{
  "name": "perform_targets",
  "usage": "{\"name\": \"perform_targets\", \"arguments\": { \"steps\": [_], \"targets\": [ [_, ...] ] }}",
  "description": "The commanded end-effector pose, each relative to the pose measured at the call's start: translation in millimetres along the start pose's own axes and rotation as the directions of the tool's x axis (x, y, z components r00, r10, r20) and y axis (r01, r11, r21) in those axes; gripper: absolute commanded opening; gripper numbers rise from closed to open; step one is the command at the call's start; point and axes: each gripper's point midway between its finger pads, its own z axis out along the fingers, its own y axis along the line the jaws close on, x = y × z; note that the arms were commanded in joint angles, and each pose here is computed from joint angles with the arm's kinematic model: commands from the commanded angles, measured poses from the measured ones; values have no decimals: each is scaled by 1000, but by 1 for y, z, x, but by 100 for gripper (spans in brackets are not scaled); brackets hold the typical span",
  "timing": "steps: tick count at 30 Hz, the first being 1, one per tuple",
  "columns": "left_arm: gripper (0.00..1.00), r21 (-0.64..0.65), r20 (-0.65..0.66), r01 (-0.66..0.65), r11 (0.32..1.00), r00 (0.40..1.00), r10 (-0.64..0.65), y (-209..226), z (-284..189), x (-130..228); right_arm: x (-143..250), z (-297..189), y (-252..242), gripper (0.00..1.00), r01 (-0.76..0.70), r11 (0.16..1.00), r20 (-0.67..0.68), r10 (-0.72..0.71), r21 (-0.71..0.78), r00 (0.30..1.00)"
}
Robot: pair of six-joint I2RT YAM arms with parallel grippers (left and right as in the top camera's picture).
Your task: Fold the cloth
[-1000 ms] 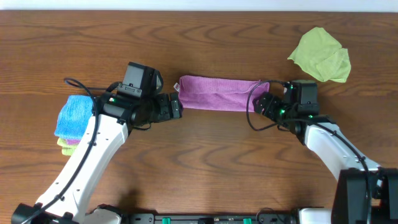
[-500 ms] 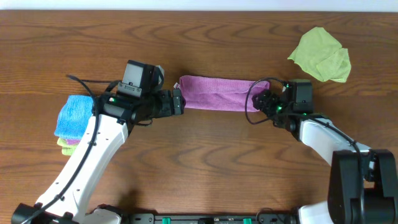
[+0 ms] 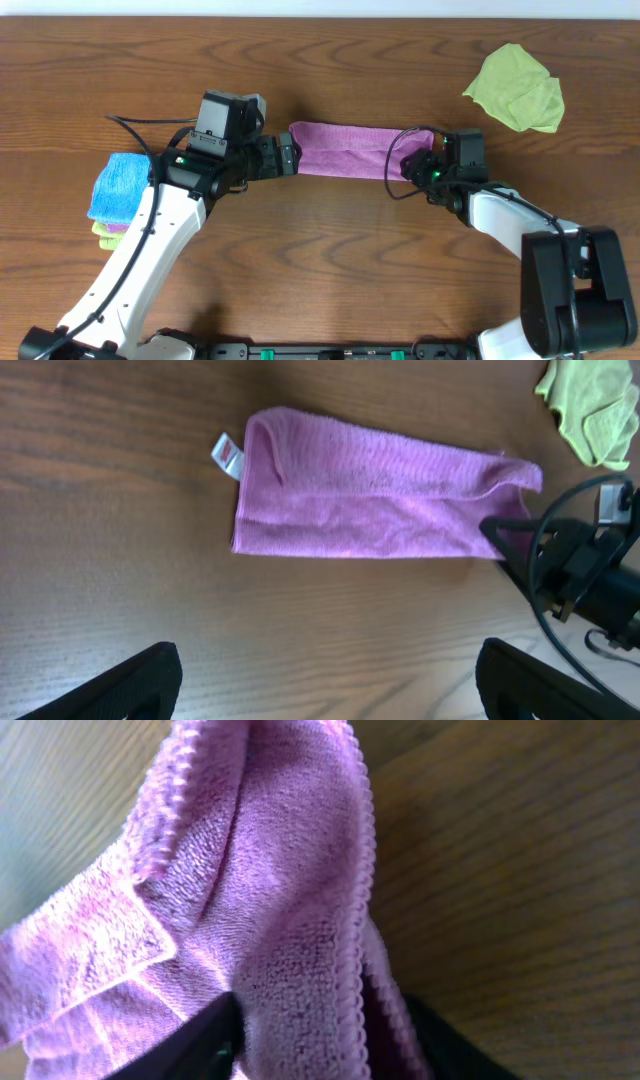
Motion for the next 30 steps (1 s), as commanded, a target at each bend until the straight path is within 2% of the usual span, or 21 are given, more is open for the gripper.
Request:
{"name": "perform_targets", "arguments": {
  "steps": [1, 4, 5, 8, 9, 10, 15, 20, 24, 30],
  "targets": [
    [100, -28, 58, 27, 999, 998, -26, 2, -6, -14, 3, 4, -7, 41, -11, 1000, 2, 11, 28, 1000],
    [66, -48, 92, 58, 997, 994, -54, 6, -3, -22, 2, 4, -6, 30, -9, 1000, 8, 9, 29, 1000],
    [58, -43, 101, 62, 997, 993, -58, 5, -1, -25, 2, 4, -7, 27, -9, 999, 9, 9, 31, 1000],
    [26, -27, 130, 122, 992, 985, -117, 5, 11, -36, 0, 4, -7, 25, -9, 999, 17, 9, 34, 1000],
    [11, -18, 137, 152, 988, 979, -149, 5, 17, -39, 0, 4, -7, 25, -9, 999, 18, 8, 34, 1000],
    [6, -12, 141, 175, 985, 975, -171, 6, 22, -42, 0, 4, -7, 25, -9, 999, 18, 8, 33, 1000],
    [6, 9, 137, 294, 956, 946, -292, 13, 59, -49, 0, 4, -7, 25, -8, 999, 19, 8, 32, 1000],
    [6, 89, 62, 357, 930, 930, -362, 7, 100, -46, 0, 4, -7, 25, -9, 999, 18, 8, 32, 1000],
    [6, 76, 8, 431, 899, 901, -433, 15, 126, -34, 0, 4, -7, 25, -9, 999, 18, 8, 32, 1000],
    [6, 42, -42, 459, 887, 888, -458, 24, 144, -19, 0, 4, -7, 25, -9, 999, 18, 8, 32, 1000]
  ]
}}
